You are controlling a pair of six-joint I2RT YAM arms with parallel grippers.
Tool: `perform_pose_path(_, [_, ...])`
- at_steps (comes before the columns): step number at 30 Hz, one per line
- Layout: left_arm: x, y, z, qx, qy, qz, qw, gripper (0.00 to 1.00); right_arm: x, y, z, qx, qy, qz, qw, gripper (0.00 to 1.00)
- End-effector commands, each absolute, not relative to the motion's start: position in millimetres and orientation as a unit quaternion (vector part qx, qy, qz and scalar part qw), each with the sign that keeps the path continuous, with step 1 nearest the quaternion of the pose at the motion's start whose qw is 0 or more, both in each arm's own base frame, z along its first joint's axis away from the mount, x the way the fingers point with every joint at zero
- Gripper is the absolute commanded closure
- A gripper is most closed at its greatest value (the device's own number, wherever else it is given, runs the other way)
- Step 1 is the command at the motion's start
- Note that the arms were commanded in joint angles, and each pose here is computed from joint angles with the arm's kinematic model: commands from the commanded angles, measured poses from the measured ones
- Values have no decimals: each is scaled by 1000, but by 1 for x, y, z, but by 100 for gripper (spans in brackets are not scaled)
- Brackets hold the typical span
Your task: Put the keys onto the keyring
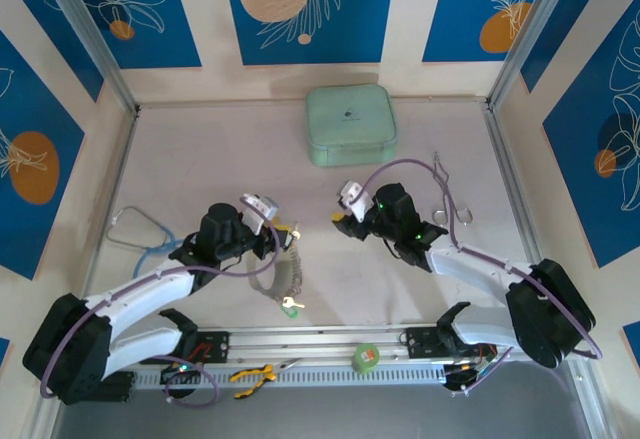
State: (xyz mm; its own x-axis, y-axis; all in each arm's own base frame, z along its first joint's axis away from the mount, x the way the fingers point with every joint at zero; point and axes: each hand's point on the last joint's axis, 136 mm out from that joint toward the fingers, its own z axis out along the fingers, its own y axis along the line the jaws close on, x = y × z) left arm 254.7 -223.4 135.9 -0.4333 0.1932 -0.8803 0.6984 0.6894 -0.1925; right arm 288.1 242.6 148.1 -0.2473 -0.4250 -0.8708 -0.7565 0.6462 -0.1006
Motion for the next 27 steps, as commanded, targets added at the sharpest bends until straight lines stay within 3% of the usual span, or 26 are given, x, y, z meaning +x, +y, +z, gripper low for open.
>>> perform_pose_path(1, [258, -210, 138, 179, 844, -282, 419, 51, 285, 229, 146, -194, 872, 240, 380, 49])
perform_pose_path(5, [256, -199, 128, 106, 878, -275, 377, 51, 248, 242, 119, -129, 917, 304, 225, 48])
perform_pose_path(7, [257, -194, 125, 80, 886, -269, 368, 51, 232, 253, 114, -155, 915, 312, 203, 49])
perform_pose_path(14, [261, -188, 120, 43, 889, -264, 371, 50, 183, 293, 112, -363, 849, 279, 263, 51])
perform_pose_path(21, [259, -186, 107, 28, 893, -266, 361, 50, 122, 332, 108, -612, 656, 232, 375, 53])
perform_pose_path(27, [258, -183, 104, 18, 890, -268, 367, 50, 107, 340, 65, -718, 580, 152, 354, 52])
